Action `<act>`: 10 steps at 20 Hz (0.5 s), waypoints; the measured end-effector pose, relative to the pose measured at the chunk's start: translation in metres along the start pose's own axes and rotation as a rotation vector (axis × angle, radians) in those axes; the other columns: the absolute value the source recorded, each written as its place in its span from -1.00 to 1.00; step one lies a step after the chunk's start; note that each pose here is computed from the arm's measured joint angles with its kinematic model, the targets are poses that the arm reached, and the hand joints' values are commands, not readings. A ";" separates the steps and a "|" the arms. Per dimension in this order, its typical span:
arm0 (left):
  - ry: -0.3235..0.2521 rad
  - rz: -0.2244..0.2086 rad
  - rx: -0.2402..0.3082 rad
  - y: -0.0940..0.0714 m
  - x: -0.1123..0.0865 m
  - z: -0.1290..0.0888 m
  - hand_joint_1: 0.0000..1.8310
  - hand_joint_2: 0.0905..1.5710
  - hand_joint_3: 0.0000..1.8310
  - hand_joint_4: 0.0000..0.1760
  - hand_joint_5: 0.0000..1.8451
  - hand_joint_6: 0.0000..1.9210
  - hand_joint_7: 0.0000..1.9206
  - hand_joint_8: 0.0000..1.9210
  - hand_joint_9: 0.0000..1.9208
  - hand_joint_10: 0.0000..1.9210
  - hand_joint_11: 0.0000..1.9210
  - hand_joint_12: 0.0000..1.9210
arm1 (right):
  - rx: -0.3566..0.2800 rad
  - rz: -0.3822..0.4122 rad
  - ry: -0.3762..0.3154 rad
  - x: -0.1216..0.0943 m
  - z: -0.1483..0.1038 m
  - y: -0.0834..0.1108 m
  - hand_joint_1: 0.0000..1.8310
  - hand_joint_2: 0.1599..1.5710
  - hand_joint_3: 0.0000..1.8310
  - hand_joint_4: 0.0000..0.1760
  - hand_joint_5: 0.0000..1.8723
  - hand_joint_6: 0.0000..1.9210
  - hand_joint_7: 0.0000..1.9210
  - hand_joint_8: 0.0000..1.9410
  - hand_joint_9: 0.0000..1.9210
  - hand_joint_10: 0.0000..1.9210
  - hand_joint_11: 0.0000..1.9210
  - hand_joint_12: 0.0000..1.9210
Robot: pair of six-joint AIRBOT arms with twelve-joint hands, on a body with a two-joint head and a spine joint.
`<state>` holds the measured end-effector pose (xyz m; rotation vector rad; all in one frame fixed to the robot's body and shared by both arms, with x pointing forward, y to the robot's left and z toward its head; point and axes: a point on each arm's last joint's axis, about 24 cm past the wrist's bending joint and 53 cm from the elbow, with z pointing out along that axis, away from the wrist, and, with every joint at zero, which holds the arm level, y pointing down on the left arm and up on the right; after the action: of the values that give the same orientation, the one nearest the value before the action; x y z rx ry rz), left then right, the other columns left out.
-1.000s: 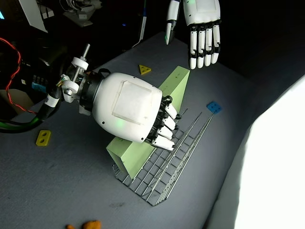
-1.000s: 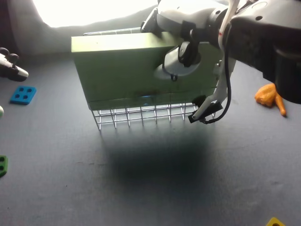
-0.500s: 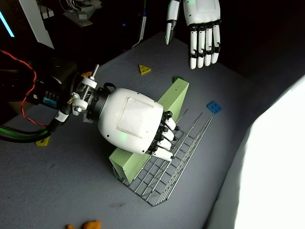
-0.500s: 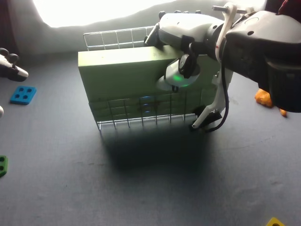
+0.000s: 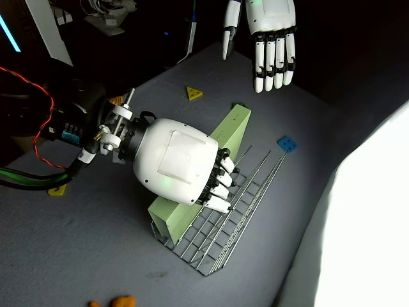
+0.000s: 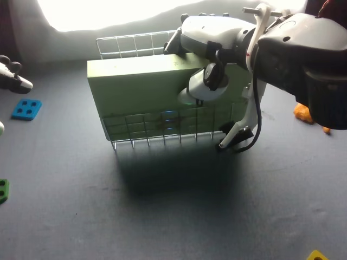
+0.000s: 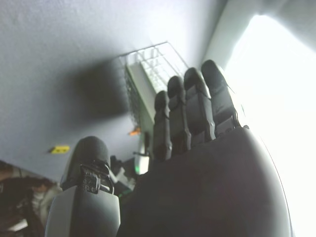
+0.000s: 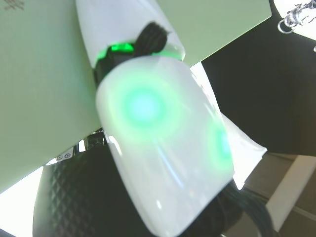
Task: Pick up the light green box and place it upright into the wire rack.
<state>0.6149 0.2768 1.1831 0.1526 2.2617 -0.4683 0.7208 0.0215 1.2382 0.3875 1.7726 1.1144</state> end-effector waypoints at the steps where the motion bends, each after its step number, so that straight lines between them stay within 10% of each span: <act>1: 0.000 0.000 0.000 0.000 0.000 0.000 -0.79 0.63 -1.00 -0.97 -0.74 -0.99 -0.71 -1.00 -0.79 -0.99 -1.00 -0.53 | 0.000 0.000 0.000 0.000 0.000 0.000 0.34 0.38 -1.00 -1.00 0.10 -0.11 -0.10 0.33 -0.29 0.41 -0.58 0.89; 10: 0.000 0.000 -0.001 0.000 0.000 0.000 -0.80 0.63 -1.00 -0.90 -0.76 -1.00 -0.71 -1.00 -0.78 -0.99 -1.00 -0.55 | -0.002 0.001 0.003 0.001 0.000 0.000 0.34 0.38 -1.00 -1.00 0.11 -0.13 -0.10 0.33 -0.31 0.42 -0.63 0.94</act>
<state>0.6149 0.2770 1.1830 0.1524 2.2621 -0.4676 0.7203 0.0222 1.2382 0.3861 1.7742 1.1177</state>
